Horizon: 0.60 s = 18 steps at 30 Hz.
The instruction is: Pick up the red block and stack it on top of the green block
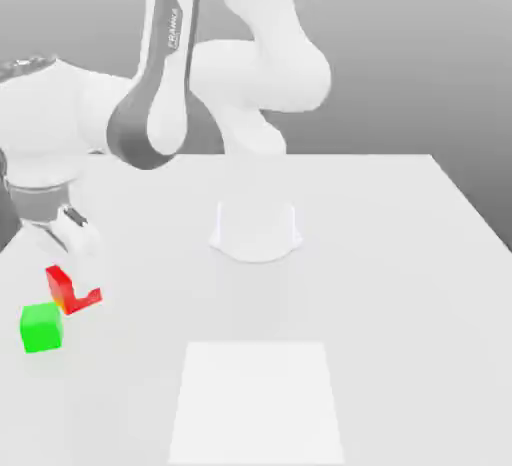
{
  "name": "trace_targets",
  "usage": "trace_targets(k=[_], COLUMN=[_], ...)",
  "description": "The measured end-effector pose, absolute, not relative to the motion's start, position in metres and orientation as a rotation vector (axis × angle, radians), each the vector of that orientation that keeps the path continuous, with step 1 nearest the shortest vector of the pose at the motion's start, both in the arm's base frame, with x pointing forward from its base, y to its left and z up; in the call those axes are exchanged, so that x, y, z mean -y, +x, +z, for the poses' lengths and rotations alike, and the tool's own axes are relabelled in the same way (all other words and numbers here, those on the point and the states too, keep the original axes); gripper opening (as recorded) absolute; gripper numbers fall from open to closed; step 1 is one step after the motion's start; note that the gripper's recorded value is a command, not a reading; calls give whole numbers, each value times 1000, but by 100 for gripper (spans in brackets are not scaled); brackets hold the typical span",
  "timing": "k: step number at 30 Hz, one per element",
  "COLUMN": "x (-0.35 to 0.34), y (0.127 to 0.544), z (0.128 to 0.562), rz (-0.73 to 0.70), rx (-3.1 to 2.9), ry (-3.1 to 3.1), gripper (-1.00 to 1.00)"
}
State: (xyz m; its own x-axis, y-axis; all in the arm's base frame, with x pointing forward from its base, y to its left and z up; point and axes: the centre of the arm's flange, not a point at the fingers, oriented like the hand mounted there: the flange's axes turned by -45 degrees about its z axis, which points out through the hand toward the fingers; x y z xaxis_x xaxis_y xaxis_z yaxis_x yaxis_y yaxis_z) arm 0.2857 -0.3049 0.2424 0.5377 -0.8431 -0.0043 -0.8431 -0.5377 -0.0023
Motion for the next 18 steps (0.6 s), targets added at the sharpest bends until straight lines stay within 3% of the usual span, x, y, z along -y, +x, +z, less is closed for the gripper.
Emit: trace_targets(k=[4,7,14,15,18], x=[352,324,324,323,323], y=[244,284,281,280,280], z=[241,231,191,184,184], rz=[-12,-19,-9,-5,-5], rx=[-1712,-1559,-1563,-1565,-1565], ry=[-2637,-2731,-2727,-2725,-2725], gripper=[-100,-100,-100,100,100])
